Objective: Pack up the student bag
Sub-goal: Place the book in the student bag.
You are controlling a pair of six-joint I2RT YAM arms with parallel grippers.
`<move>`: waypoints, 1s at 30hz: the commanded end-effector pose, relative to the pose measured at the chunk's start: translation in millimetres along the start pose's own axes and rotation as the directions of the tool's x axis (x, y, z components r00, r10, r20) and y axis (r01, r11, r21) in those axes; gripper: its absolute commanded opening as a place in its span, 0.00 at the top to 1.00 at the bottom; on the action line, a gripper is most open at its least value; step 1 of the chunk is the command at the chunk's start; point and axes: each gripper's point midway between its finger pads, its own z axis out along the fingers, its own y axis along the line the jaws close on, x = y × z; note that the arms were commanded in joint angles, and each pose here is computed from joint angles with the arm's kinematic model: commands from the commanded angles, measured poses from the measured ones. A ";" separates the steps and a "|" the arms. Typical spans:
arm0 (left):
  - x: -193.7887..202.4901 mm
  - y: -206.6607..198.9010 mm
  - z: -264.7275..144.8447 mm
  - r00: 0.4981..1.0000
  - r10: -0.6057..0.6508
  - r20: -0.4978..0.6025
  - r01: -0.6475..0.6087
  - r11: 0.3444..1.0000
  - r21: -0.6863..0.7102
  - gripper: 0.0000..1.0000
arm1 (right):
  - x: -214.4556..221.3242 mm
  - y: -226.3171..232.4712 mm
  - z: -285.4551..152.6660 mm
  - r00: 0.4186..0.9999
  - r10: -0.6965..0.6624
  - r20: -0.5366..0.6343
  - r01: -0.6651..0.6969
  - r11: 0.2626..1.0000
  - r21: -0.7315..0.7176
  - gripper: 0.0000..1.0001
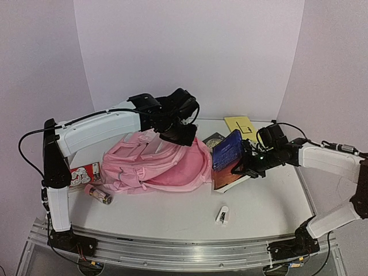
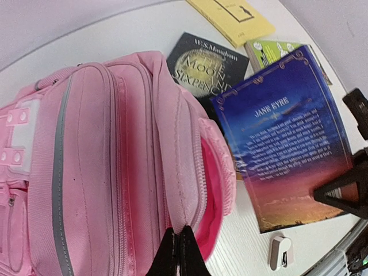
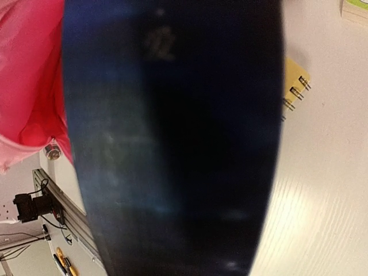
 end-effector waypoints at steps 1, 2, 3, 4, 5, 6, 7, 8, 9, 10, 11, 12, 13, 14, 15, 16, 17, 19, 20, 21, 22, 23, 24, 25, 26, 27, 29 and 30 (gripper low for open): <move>-72.1 11.4 -61.8 0.961 -0.050 0.273 0.054 0.999 -0.006 1.00 | -22.1 78.2 -62.3 0.973 -0.169 0.155 0.201 0.952 -0.229 1.00; -73.4 11.8 -64.5 0.959 -0.048 0.280 0.051 0.999 -0.003 1.00 | -17.9 85.5 -68.5 0.974 -0.169 0.150 0.205 0.942 -0.266 1.00; -73.8 12.1 -65.9 0.958 -0.046 0.283 0.048 0.999 -0.002 1.00 | -14.0 93.0 -74.8 0.974 -0.171 0.146 0.209 0.929 -0.305 1.00; -74.3 12.2 -67.9 0.957 -0.043 0.288 0.045 0.999 0.001 1.00 | -10.9 99.5 -80.6 0.974 -0.174 0.148 0.215 0.917 -0.335 1.00; -73.4 12.0 -68.5 0.957 -0.040 0.289 0.040 0.999 0.005 1.00 | -8.1 105.3 -85.8 0.971 -0.182 0.153 0.226 0.905 -0.359 1.00; -71.9 11.9 -68.5 0.957 -0.039 0.288 0.037 0.999 0.009 1.00 | -5.3 110.9 -91.0 0.969 -0.190 0.157 0.237 0.892 -0.384 1.00; -70.8 11.4 -68.8 0.957 -0.036 0.289 0.033 0.999 0.016 1.00 | -4.1 116.7 -95.7 0.969 -0.189 0.160 0.240 0.879 -0.412 1.00; -70.2 10.5 -69.6 0.956 -0.033 0.291 0.027 0.999 0.024 1.00 | -3.7 122.3 -99.1 0.971 -0.179 0.158 0.232 0.867 -0.441 1.00; -69.8 8.8 -70.6 0.956 -0.030 0.292 0.020 0.999 0.037 1.00 | -4.5 128.4 -99.2 0.977 -0.158 0.140 0.206 0.854 -0.477 1.00; -67.9 6.2 -70.1 0.957 -0.023 0.288 0.008 0.999 0.052 1.00 | -4.3 135.5 -98.4 0.985 -0.138 0.106 0.173 0.836 -0.520 1.00; -67.4 3.9 -71.0 0.957 -0.019 0.288 0.000 0.998 0.066 1.00 | -6.4 141.2 -95.1 0.991 -0.114 0.072 0.135 0.821 -0.555 1.00; -67.2 1.5 -72.7 0.957 -0.015 0.290 -0.008 0.997 0.080 1.00 | -10.0 145.5 -89.8 0.995 -0.088 0.037 0.093 0.809 -0.581 1.00; -66.1 -0.7 -74.0 0.957 -0.010 0.289 -0.018 0.995 0.093 1.00 | -13.3 147.3 -82.8 0.998 -0.061 -0.001 0.049 0.804 -0.592 1.00; -64.7 -1.7 -74.7 0.957 -0.007 0.290 -0.023 0.995 0.101 1.00 | -17.1 146.2 -74.3 0.999 -0.037 -0.032 0.011 0.809 -0.588 1.00; -63.5 -1.7 -75.6 0.957 -0.006 0.291 -0.026 0.994 0.106 1.00 | -21.2 144.8 -66.3 0.998 -0.016 -0.053 -0.017 0.814 -0.581 1.00; -62.5 -1.4 -77.1 0.956 -0.007 0.295 -0.027 0.993 0.111 1.00 | -25.6 142.7 -57.2 0.997 0.013 -0.075 -0.054 0.820 -0.570 1.00; -61.3 -2.6 -79.0 0.955 -0.007 0.298 -0.031 0.992 0.124 1.00 | -31.1 143.2 -48.9 0.996 0.030 -0.088 -0.075 0.815 -0.574 1.00; -58.4 -5.9 -81.3 0.954 -0.008 0.299 -0.040 0.988 0.152 1.00 | -43.3 148.3 -37.0 0.995 0.045 -0.094 -0.092 0.794 -0.601 1.00; -57.2 -7.7 -81.9 0.955 -0.009 0.298 -0.042 0.985 0.165 1.00 | -50.0 151.4 -30.9 0.994 0.049 -0.098 -0.099 0.782 -0.615 1.00; -55.8 -9.0 -81.6 0.956 -0.008 0.294 -0.045 0.984 0.171 1.00 | -58.2 157.2 -24.8 0.994 0.045 -0.100 -0.098 0.765 -0.637 1.00; -54.6 -9.6 -80.9 0.957 -0.005 0.289 -0.047 0.984 0.173 1.00 | -64.7 163.7 -21.8 0.994 0.041 -0.102 -0.099 0.745 -0.660 1.00; -53.1 -9.9 -79.6 0.959 0.000 0.283 -0.051 0.984 0.172 1.00 | -73.6 171.4 -18.6 0.994 0.038 -0.100 -0.096 0.722 -0.686 1.00; -51.8 -10.9 -78.9 0.960 0.005 0.279 -0.055 0.983 0.174 1.00 | -82.9 178.5 -15.1 0.995 0.034 -0.096 -0.092 0.699 -0.710 1.00; -51.0 -12.0 -78.8 0.961 0.007 0.277 -0.058 0.982 0.177 1.00 | -88.1 181.6 -9.8 0.993 0.043 -0.108 -0.108 0.689 -0.716 1.00; -50.4 -12.6 -78.5 0.961 0.011 0.275 -0.062 0.982 0.179 1.00 | -93.8 183.9 -2.3 0.992 0.047 -0.117 -0.117 0.682 -0.722 1.00; -49.7 -13.9 -78.3 0.962 0.013 0.272 -0.065 0.981 0.183 1.00 | -97.9 184.1 6.1 0.991 0.052 -0.127 -0.128 0.680 -0.722 1.00; -47.9 -14.8 -75.4 0.965 0.015 0.261 -0.065 0.981 0.183 1.00 | -103.5 186.7 22.7 0.988 0.056 -0.147 -0.146 0.670 -0.728 1.00; -47.2 -14.9 -73.8 0.967 0.015 0.255 -0.063 0.982 0.180 1.00 | -105.3 188.6 30.6 0.986 0.058 -0.159 -0.157 0.664 -0.731 1.00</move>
